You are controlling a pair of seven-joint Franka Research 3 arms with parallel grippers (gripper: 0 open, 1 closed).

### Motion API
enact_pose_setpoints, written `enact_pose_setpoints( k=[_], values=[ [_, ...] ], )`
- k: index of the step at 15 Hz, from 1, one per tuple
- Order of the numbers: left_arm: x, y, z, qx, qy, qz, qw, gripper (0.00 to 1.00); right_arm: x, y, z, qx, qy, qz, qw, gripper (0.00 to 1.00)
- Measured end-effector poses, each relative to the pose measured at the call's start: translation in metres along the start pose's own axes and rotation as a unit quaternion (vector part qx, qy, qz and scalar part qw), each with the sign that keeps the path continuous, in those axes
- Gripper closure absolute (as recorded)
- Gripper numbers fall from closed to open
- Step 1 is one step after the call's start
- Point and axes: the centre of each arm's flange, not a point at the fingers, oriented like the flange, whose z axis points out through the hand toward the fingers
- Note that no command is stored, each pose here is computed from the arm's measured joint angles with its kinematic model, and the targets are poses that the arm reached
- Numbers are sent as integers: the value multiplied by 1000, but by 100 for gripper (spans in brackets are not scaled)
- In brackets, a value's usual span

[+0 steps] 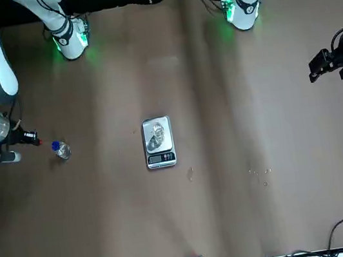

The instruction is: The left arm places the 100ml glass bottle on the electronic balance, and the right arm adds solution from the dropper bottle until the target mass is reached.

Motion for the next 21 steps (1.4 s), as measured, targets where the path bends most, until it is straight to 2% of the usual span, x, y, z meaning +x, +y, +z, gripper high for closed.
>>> enact_pose_setpoints(
  k=[21],
  values=[
    [0, 0, 0, 0, 0, 0, 1000, 0, 3, -6, -5, 0, -9, -5, 1000, 96]
  ],
)
